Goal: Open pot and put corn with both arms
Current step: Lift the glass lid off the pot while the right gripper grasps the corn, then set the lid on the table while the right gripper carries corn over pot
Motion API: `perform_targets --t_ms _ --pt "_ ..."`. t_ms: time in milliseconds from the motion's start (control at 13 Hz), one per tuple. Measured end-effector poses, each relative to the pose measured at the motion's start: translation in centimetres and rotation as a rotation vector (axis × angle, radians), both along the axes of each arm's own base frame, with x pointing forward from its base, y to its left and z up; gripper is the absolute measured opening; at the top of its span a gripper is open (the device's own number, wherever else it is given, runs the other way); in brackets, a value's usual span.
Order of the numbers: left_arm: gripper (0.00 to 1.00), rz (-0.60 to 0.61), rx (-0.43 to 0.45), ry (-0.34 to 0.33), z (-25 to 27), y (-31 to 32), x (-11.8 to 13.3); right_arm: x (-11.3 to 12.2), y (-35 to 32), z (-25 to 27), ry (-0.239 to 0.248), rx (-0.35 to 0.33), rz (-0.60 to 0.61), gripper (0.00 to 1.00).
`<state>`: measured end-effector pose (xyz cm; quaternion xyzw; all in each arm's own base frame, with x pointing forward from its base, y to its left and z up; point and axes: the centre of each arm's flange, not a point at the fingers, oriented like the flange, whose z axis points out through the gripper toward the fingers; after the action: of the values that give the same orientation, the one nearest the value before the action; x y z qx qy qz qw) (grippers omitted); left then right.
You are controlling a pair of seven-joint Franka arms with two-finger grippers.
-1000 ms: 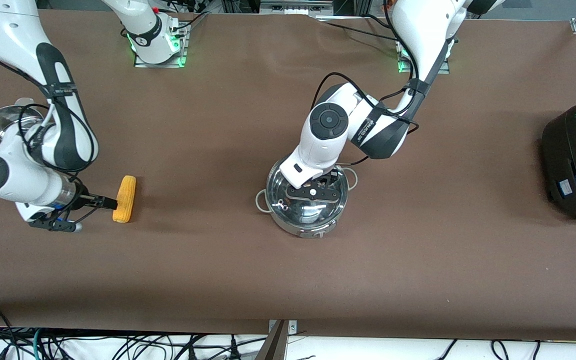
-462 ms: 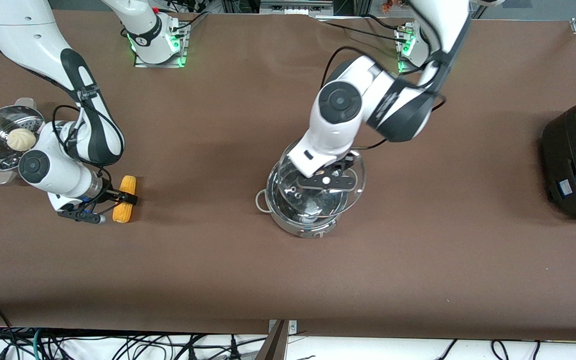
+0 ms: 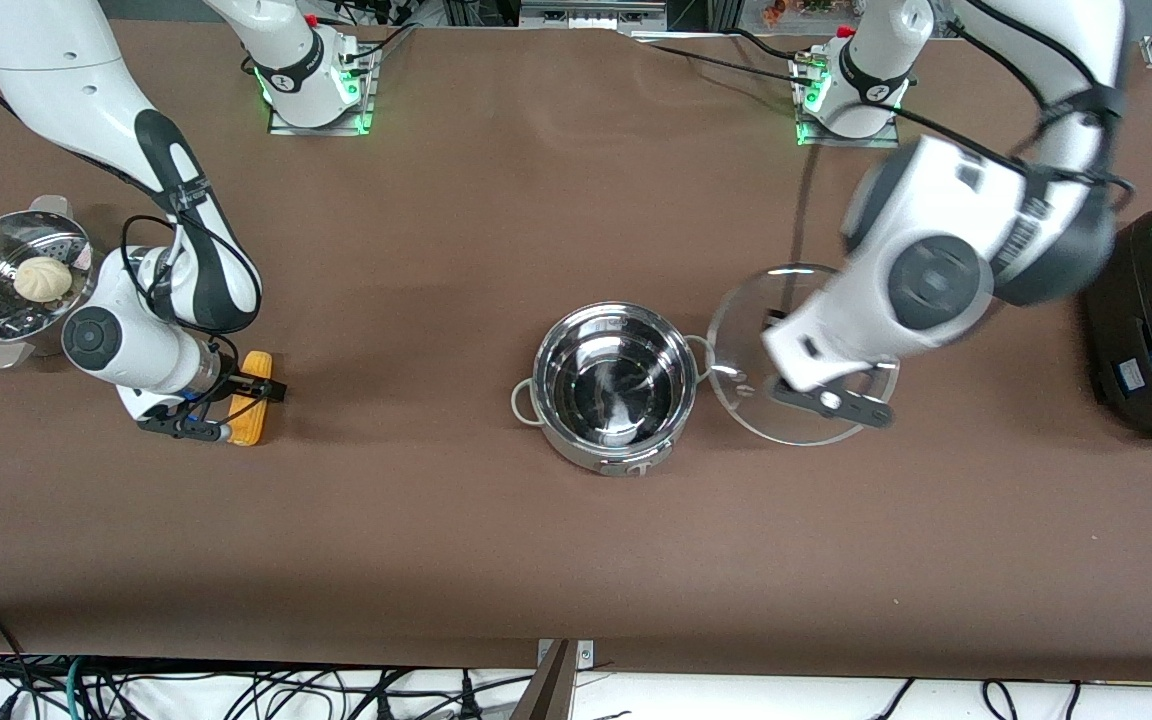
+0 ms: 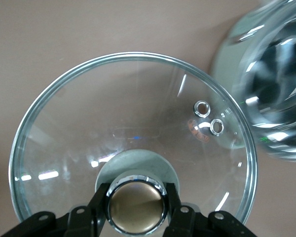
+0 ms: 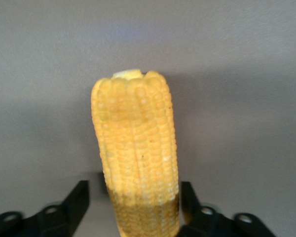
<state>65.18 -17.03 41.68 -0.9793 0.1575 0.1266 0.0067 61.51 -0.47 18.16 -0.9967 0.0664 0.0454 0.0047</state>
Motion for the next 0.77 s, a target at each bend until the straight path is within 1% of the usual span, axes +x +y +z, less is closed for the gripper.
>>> perform_targets --t_ms 77,154,231,308,385,538,615,692,769 --pt "0.51 -0.023 -0.023 0.001 -2.3 4.2 0.6 0.1 0.0 0.2 -0.002 0.001 0.011 0.63" --pt "0.51 -0.036 -0.040 -0.005 -4.8 7.6 0.5 0.3 0.0 1.0 -0.003 0.003 0.016 0.51" --pt "0.51 -0.041 -0.050 -0.010 -7.3 9.8 -0.3 0.6 0.1 2.6 0.010 0.006 0.019 0.43" --pt "0.51 -0.044 -0.054 -0.013 -9.8 10.8 -1.7 1.0 0.5 5.0 0.034 0.013 0.025 0.43" --pt "0.51 -0.048 -0.056 -0.022 -12.2 10.9 -3.3 1.4 1.3 8.4 0.064 0.024 0.039 0.43" --pt "0.51 -0.063 -0.064 -0.043 -16.1 10.2 -6.2 2.2 4.6 17.2 0.094 0.047 0.047 0.43" --pt "0.55 -0.067 -0.066 -0.048 -17.2 10.0 -7.1 2.3 7.1 21.9 0.088 0.057 0.032 0.43" --pt "0.65 -0.068 -0.067 -0.051 -17.4 10.0 -7.4 2.2 10.2 26.3 0.064 0.068 0.012 0.43" --pt "0.73 -0.068 -0.066 -0.061 -16.8 10.0 -7.3 1.9 13.7 29.9 0.031 0.086 -0.007 0.41"
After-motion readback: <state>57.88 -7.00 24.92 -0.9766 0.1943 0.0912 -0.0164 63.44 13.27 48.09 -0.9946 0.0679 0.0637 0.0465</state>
